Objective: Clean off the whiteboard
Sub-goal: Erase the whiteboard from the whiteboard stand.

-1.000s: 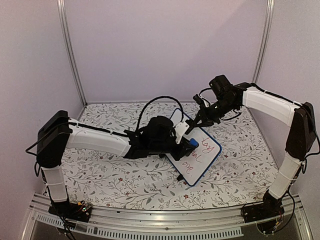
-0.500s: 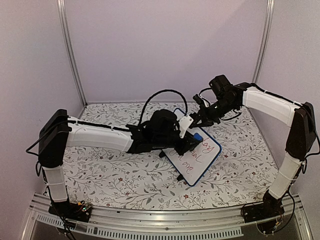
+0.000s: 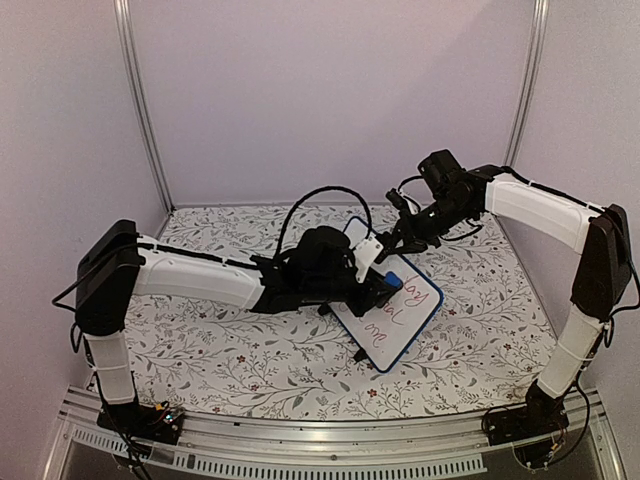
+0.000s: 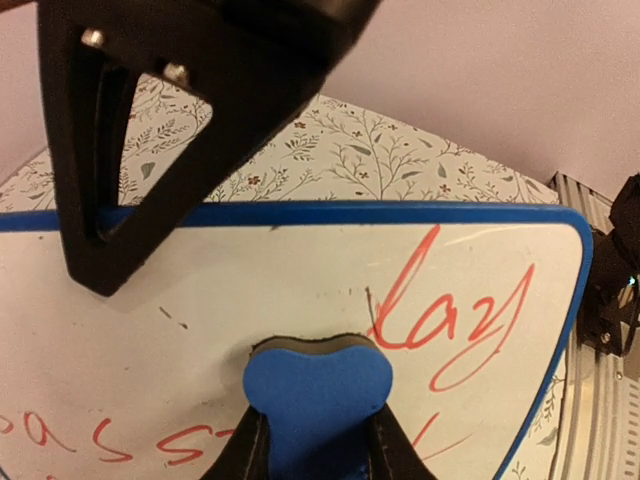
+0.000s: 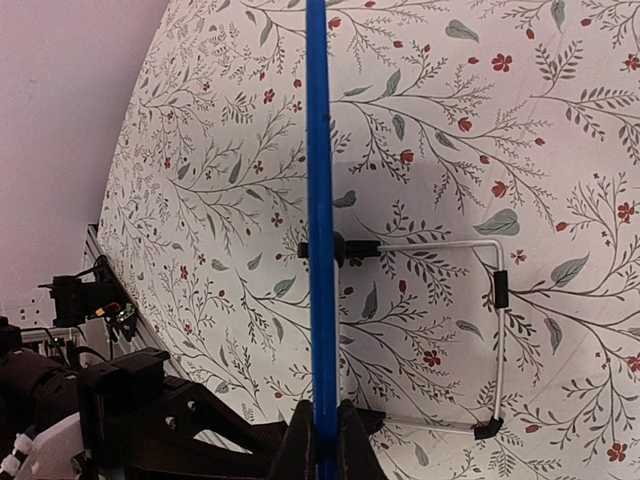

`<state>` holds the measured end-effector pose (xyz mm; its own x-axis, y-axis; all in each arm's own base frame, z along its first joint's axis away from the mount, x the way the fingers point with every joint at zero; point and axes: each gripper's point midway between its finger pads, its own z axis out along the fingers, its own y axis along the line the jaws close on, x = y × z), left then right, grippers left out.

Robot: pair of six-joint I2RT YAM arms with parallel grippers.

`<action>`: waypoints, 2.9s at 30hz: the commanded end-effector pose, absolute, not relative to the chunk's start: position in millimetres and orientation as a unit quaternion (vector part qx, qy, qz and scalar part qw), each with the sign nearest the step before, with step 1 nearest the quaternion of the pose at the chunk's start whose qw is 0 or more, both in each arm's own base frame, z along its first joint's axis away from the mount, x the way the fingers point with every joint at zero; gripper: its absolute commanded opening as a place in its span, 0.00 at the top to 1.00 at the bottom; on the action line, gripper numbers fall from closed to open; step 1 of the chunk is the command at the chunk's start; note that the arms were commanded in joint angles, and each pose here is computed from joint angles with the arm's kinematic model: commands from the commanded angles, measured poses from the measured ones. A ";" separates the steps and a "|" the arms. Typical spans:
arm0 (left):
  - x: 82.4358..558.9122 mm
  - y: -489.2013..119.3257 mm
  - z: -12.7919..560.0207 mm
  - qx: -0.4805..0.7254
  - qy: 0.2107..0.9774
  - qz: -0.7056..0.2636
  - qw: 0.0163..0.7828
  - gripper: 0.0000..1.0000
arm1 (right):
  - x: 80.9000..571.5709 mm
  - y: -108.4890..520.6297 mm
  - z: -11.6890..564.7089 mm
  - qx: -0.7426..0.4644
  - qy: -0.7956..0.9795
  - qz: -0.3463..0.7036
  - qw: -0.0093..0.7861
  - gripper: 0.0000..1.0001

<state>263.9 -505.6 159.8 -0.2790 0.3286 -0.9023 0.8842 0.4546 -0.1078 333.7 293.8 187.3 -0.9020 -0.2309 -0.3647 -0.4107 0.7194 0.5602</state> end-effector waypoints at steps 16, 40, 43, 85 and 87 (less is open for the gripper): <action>261.9 -516.9 162.2 0.430 0.726 -0.318 0.431 1.00 | 324.1 302.8 192.8 -0.176 0.913 0.343 0.133 1.00; 262.9 -519.0 173.5 0.433 0.719 -0.317 0.442 1.00 | 322.0 305.2 189.6 -0.174 0.913 0.344 0.132 1.00; 265.1 -525.0 181.0 0.434 0.712 -0.321 0.448 1.00 | 322.1 305.0 189.8 -0.174 0.913 0.343 0.133 1.00; 252.3 -526.5 166.0 0.446 0.716 -0.316 0.434 1.00 | 318.4 303.1 184.8 -0.172 0.915 0.341 0.130 1.00; 250.5 -522.5 161.6 0.444 0.719 -0.315 0.432 1.00 | 318.5 303.1 184.5 -0.172 0.915 0.341 0.129 1.00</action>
<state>258.5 -518.9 175.9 -0.2379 0.3441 -0.9083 0.9025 0.4240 -0.0758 331.4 296.2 186.8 -0.9004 -0.2172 -0.3769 -0.4090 0.7177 0.5635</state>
